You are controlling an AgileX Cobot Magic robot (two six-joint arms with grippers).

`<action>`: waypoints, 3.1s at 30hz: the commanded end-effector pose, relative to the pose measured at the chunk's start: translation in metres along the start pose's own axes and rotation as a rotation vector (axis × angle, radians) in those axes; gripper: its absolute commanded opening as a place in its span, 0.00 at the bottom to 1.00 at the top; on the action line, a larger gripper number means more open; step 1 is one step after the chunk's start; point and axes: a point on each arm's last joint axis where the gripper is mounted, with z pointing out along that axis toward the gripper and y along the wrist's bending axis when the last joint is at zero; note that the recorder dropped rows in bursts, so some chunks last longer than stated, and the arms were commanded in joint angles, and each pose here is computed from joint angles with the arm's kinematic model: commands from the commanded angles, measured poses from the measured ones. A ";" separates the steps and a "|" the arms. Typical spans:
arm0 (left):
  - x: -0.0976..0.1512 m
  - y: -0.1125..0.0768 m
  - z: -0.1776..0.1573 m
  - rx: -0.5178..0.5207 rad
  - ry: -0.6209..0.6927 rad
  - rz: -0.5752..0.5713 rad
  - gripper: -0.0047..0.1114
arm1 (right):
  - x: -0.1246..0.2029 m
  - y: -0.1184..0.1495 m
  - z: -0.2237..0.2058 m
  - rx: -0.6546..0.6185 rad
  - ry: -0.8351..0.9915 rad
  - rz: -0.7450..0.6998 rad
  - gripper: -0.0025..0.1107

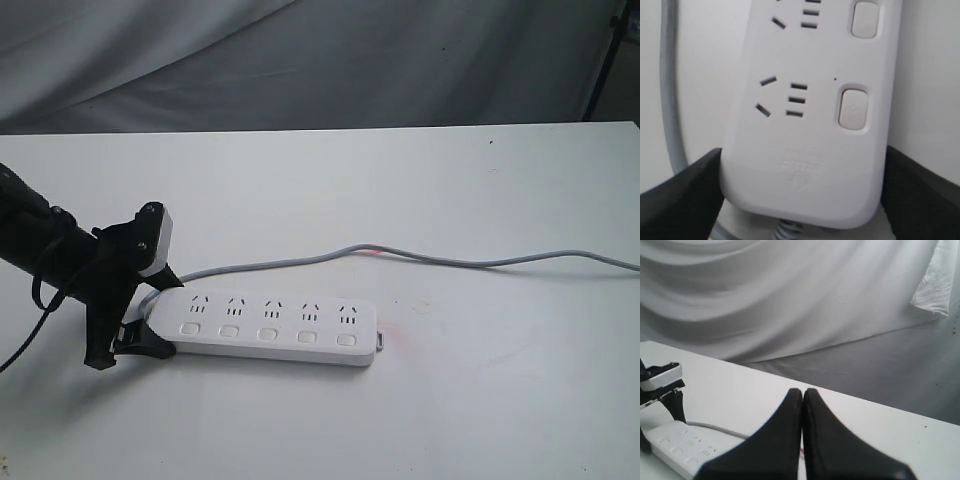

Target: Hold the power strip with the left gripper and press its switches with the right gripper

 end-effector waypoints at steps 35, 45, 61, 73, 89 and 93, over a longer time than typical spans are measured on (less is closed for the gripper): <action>-0.004 0.002 -0.002 -0.014 -0.014 -0.011 0.57 | 0.044 -0.004 -0.014 0.108 0.086 0.011 0.02; -0.005 0.001 -0.002 -0.010 -0.017 -0.009 0.57 | 0.044 -0.004 -0.014 0.108 0.086 0.011 0.02; -0.039 0.000 -0.061 -0.167 -0.092 -0.222 0.81 | 0.044 -0.004 -0.014 0.108 0.086 0.011 0.02; -0.096 -0.053 -0.188 -0.474 -0.269 -0.423 0.43 | 0.044 -0.004 -0.014 0.108 0.086 0.011 0.02; -0.120 -0.121 -0.257 -0.665 -0.379 -0.333 0.05 | 0.044 -0.004 -0.014 0.108 0.086 0.014 0.02; -0.112 -0.143 -0.274 -0.761 -0.339 -0.449 0.05 | 0.044 -0.004 -0.014 0.108 0.086 0.014 0.02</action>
